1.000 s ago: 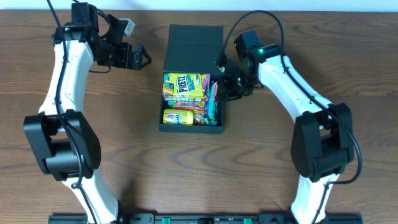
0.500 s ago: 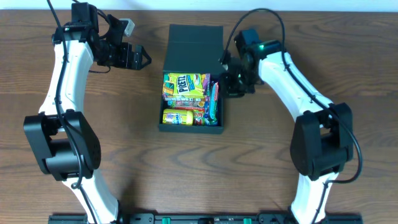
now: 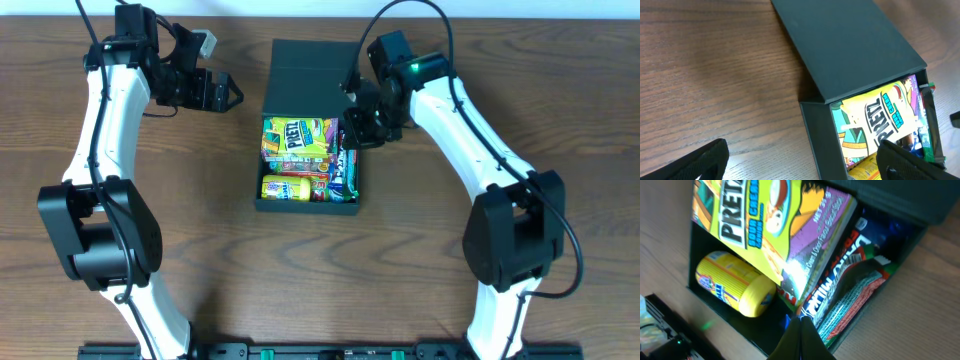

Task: Pack container
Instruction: 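Push the KitKat bar down into the box with the right gripper, then raise both grippers to the top edge of the open lid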

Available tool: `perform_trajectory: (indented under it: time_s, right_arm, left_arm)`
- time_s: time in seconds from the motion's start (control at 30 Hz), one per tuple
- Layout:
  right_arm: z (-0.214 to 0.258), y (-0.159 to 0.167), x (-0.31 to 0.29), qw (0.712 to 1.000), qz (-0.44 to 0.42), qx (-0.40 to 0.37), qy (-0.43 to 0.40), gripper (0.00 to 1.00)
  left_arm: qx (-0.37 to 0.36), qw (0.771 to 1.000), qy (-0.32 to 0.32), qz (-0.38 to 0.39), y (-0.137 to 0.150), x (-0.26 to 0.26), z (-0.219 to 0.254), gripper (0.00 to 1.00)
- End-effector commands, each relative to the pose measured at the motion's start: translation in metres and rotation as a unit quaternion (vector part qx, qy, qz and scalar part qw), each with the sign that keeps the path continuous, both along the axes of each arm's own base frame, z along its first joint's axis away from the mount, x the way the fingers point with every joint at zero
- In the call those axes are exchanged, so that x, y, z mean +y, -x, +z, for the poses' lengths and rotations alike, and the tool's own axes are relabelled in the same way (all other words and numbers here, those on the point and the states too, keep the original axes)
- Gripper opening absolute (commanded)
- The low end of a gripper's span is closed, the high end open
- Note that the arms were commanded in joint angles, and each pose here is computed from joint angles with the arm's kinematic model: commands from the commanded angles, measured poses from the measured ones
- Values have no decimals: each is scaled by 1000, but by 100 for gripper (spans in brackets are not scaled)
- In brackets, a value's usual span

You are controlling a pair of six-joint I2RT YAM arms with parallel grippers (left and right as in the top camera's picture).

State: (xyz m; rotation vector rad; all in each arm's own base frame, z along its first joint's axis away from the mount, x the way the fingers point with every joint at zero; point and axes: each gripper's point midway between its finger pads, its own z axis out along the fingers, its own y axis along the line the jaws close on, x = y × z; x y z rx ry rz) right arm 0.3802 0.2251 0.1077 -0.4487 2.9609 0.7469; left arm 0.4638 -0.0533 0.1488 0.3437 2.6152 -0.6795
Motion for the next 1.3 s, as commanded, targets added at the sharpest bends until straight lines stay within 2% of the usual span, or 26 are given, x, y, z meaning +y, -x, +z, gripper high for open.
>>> perform_trajectory:
  time_s: [0.0,0.33,0.6,0.8,0.87,0.93,1.0,1.07,1.1,1.13,1.17,1.27]
  right_arm:
    - [-13,7,-7,1000,6,9,22,2]
    - [-44,29,-17,998,6,49,42,2]
    - [-45,24,-16,998,6,38,40,2]
    - [-9,-1,-12,1000,-3,-4,18,1]
    - [10,-19,-11,999,-9,-40,7,2]
    - [28,-41,-17,996,-23,-83,-7,2]
    - [32,-57,-27,994,-41,-104,-13,2]
    - [33,-67,-40,992,-62,-109,-15,1]
    - [33,-70,-45,991,-69,-112,-15,2]
    - [34,-73,-49,991,-73,-114,-15,2]
    - [34,-75,-54,990,-79,-115,-16,7]
    - [35,-76,-60,990,-86,-110,-23,8]
  left_arm:
    - [-23,1000,-7,1,-4,2,17,95]
    - [-22,1000,-7,1,-3,2,17,95]
    - [-20,1000,-7,1,-2,2,16,95]
    - [-18,1000,-5,5,-3,2,16,95]
    - [-16,1000,-1,15,-4,2,17,95]
    - [-14,999,10,41,-10,3,20,100]
    - [-13,998,18,60,-15,3,22,79]
    - [-12,997,26,75,-18,3,24,45]
    - [-10,996,30,83,-20,3,24,24]
    - [-9,996,32,88,-21,3,25,12]
    - [-7,995,33,90,-21,3,24,6]
    - [-7,995,33,90,-21,3,24,6]
